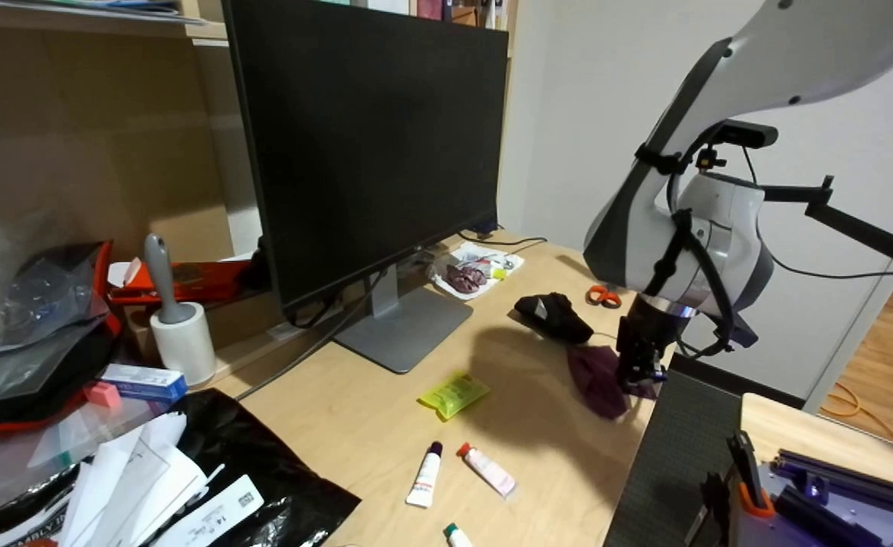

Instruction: Move the maroon cloth to the front of the desk

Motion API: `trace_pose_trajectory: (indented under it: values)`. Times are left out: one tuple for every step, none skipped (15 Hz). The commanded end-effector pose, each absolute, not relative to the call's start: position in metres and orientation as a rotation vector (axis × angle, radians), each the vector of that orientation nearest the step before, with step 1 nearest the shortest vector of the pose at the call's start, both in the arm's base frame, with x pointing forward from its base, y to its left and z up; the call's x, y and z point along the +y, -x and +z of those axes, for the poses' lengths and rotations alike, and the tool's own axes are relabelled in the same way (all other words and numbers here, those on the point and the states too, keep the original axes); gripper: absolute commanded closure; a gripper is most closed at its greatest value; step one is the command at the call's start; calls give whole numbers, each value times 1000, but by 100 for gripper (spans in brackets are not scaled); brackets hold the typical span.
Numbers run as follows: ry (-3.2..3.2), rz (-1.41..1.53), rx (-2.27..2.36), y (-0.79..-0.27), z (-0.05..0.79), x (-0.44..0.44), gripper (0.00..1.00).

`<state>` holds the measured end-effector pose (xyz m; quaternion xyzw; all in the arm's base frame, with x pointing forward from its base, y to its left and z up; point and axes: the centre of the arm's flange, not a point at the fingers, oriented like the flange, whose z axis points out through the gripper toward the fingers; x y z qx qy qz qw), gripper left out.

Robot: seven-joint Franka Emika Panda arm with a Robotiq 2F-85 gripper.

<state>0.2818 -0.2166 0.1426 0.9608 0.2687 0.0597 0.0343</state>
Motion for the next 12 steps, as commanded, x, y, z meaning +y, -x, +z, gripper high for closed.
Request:
trace_pose_trajectory:
  values:
    - [-2955, 150, 827, -281, 129, -211, 51]
    - [-2970, 134, 819, -280, 133, -212, 44]
    - [-2974, 127, 815, -279, 135, -212, 38]
    - [-2982, 108, 816, -277, 138, -211, 32]
    - [-2983, 103, 810, -276, 139, -211, 25]
    - [-2988, 78, 796, -276, 142, -212, 19]
    - [-2987, 66, 799, -275, 144, -213, 12]
    - [-2996, 67, 795, -276, 150, -216, 6]
    - [-2999, 65, 795, -276, 153, -217, 0]
    - [-2997, 62, 796, -277, 156, -217, 0]
    - [-2996, 57, 795, -277, 158, -217, 0]
    - [-2992, 72, 805, -280, 165, -215, 0]
